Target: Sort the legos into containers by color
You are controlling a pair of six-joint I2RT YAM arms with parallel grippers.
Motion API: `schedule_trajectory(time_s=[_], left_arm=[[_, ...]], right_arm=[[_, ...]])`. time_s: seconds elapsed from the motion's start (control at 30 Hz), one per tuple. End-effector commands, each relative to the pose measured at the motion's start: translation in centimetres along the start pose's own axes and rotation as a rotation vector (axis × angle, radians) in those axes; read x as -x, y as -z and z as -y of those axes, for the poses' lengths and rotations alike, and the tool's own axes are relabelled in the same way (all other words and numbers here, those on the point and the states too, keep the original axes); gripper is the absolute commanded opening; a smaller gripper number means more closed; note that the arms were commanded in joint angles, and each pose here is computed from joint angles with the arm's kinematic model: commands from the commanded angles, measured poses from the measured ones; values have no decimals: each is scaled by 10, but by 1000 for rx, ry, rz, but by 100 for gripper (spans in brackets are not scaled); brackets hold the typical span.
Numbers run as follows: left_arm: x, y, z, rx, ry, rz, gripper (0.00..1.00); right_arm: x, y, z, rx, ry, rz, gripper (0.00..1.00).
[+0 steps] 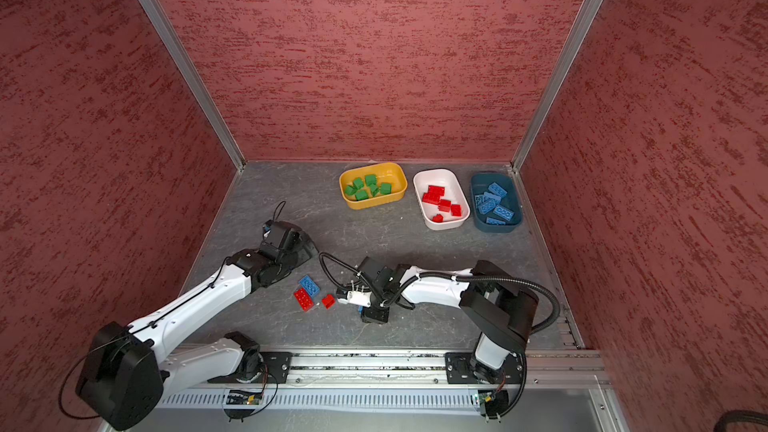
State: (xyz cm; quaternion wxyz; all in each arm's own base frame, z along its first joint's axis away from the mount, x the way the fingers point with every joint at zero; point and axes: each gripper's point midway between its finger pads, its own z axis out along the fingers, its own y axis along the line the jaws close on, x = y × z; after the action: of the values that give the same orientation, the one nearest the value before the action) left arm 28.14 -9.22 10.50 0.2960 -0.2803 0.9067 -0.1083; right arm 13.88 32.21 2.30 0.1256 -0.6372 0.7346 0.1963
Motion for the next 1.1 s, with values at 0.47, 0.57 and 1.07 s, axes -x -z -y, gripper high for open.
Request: schedule_trajectory(time_s=[0.47,0.57,1.07], left_arm=[[-3,-7,0,3,3,-13,99],[-4,-8,5,-16,-9,-12,99],[-21,-10,82,-136,-246,-23,99]], right_arm=[[24,4,12,-55,44,96,21],[23,19,36,-131,-40,145,18],[-52,191,217,-630,-822,688,10]])
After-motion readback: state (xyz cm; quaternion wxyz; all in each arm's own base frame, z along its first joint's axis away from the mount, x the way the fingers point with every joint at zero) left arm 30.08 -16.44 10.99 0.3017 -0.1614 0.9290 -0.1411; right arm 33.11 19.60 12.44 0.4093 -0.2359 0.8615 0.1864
